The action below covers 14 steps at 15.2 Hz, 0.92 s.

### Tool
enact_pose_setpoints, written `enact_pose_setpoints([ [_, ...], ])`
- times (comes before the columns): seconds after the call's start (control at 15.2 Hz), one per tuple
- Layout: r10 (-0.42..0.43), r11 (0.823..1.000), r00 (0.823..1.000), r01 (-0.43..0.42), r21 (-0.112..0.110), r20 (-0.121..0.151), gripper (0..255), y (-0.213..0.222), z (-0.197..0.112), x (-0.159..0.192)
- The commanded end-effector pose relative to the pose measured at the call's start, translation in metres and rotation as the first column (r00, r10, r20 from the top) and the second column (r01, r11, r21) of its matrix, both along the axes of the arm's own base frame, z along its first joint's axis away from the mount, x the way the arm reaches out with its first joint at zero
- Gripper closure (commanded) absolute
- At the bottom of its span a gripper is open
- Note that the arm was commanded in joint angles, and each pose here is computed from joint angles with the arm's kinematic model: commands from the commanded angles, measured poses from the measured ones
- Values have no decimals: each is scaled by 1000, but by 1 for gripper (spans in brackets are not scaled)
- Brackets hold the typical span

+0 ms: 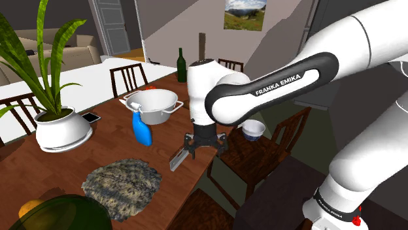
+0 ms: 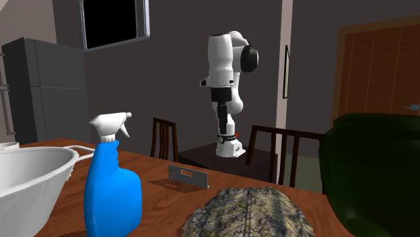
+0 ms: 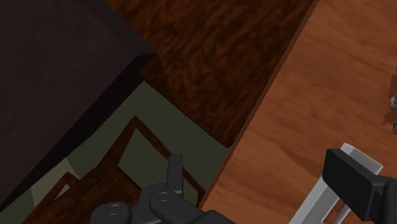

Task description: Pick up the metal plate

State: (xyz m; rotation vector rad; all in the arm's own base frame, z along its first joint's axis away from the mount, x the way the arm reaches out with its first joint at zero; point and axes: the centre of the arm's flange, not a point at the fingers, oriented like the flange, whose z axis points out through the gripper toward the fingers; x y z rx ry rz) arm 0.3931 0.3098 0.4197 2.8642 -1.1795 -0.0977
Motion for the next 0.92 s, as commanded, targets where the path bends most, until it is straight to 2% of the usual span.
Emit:
enact_pose_setpoints([
  [0.0, -67, 998, 998, 67, -17, 7, 0, 16, -15, 14],
  [0.2, -155, 987, 988, 156, -44, 17, 0, 40, -34, 42],
  [0.4, -242, 967, 970, 243, -70, 28, 0, 60, -54, 72],
  [0.59, -326, 940, 944, 329, -95, 43, 0, 77, -74, 104],
  [0.79, -408, 904, 911, 412, -118, 59, 0, 90, -94, 137],
  [0.86, -420, 897, 905, 425, -122, 61, 0, 92, -97, 142],
])
